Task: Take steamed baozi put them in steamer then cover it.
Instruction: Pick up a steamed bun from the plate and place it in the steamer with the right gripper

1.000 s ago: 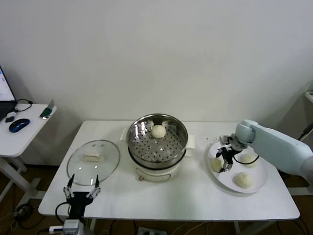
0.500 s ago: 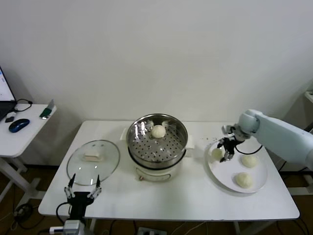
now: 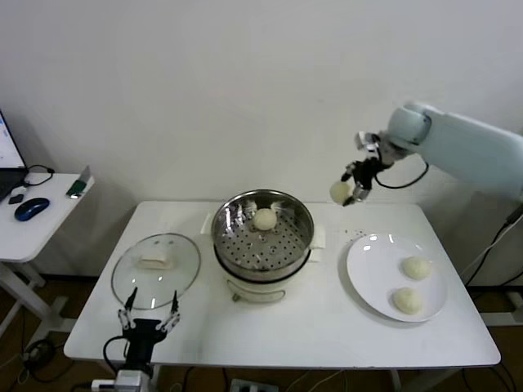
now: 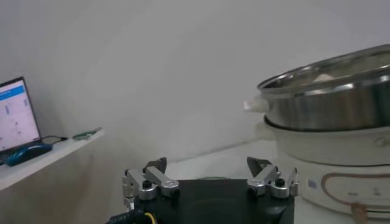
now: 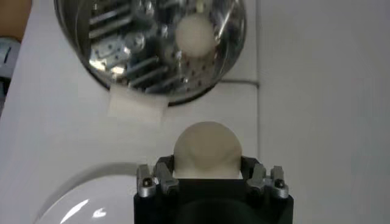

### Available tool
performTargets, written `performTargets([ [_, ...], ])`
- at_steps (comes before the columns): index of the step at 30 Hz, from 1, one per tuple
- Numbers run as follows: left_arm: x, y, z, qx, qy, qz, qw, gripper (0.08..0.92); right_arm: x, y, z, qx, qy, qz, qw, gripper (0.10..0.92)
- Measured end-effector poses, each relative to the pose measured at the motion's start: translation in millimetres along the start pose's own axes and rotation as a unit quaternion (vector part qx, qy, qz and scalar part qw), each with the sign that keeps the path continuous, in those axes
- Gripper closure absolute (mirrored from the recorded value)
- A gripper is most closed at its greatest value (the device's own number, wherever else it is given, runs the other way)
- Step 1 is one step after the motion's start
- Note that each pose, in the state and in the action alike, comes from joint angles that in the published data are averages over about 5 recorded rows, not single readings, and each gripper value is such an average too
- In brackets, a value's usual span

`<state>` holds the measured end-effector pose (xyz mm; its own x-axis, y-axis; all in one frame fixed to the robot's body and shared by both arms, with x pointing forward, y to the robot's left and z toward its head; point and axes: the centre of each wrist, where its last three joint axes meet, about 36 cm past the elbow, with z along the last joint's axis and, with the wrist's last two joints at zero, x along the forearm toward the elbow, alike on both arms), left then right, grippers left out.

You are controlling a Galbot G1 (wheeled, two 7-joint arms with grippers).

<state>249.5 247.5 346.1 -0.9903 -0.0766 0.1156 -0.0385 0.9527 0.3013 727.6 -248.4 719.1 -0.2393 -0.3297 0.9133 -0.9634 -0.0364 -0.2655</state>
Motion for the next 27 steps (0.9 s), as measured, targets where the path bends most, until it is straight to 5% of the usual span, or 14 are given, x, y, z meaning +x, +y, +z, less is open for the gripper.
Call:
performTargets([
  [13,13.4,-4.6,-0.9,-0.006,-0.002,0.008,1.0,0.177,-59.9,1.3,-127.5,0.045,-0.011,-0.041,0.998,0.342],
  [27,12.2,-5.0,-0.6,-0.008,-0.004,0.004,1.0,0.177,-157.8,22.7,-193.2,0.084,0.008,-0.096,0.992,0.337],
])
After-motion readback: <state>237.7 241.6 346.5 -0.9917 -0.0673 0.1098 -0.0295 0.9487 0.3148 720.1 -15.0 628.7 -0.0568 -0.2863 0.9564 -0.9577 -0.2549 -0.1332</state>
